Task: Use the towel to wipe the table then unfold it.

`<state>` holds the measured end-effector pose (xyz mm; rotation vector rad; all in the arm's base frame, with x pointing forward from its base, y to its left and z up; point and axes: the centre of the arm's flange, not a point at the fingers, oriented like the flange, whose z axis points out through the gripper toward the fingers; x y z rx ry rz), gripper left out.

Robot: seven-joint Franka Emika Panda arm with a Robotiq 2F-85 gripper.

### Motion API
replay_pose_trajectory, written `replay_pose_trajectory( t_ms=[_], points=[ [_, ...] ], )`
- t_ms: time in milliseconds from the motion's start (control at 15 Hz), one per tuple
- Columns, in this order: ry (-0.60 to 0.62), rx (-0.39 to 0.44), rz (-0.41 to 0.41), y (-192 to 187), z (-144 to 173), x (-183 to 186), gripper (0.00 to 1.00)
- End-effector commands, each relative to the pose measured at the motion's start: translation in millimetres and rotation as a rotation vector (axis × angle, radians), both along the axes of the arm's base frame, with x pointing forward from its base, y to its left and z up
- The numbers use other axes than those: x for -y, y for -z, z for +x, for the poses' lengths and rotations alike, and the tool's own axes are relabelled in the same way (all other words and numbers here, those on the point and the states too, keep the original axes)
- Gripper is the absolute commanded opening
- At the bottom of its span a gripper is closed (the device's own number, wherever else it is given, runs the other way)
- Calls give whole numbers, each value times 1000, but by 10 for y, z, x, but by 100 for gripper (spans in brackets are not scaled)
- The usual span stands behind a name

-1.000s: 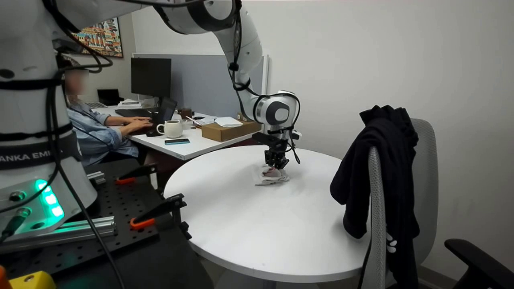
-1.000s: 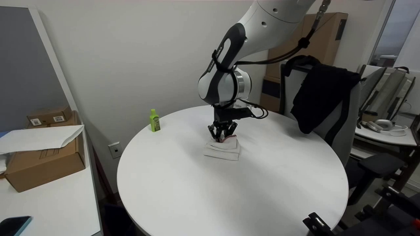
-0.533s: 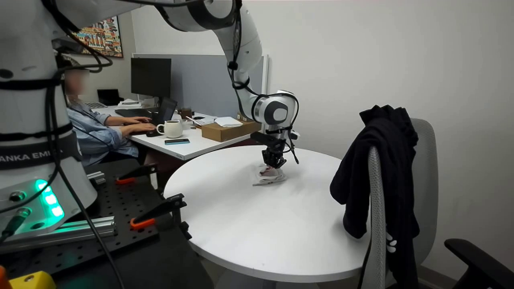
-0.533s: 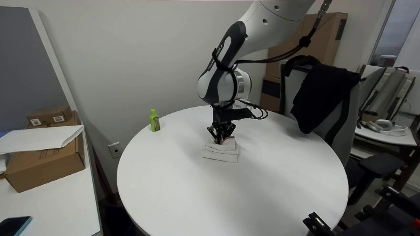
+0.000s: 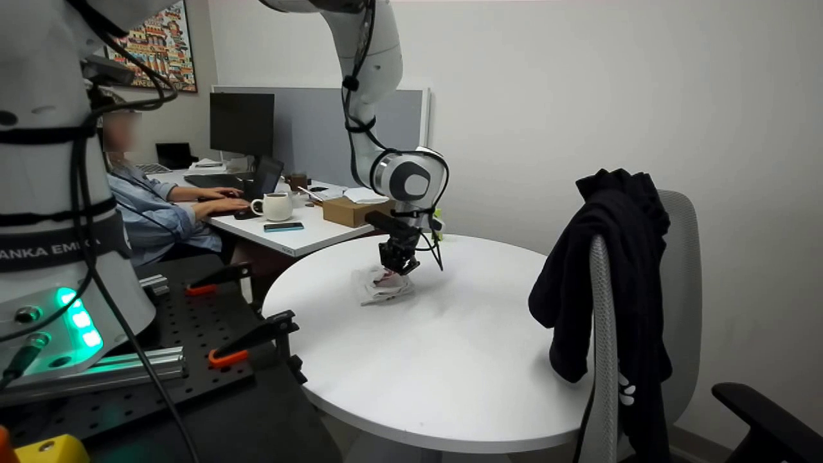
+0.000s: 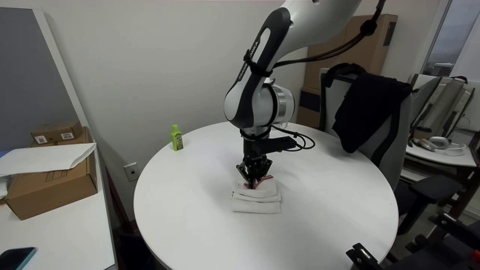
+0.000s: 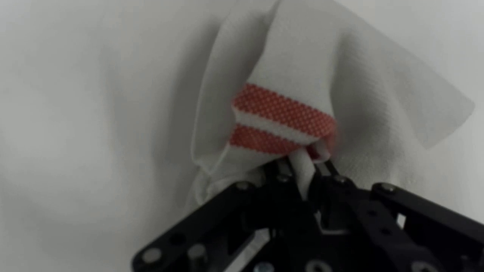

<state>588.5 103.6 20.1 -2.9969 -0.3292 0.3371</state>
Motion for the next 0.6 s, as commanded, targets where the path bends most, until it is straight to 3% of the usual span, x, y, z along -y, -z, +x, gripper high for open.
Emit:
replay_pose_trajectory(
  t_ms=[0, 267, 533],
  points=[
    [30, -68, 13, 184, -781, 367, 4],
    [163, -57, -1, 81, -1160, 1007, 4],
    [333, 9, -11, -28, -1336, 1872, 4]
  ],
)
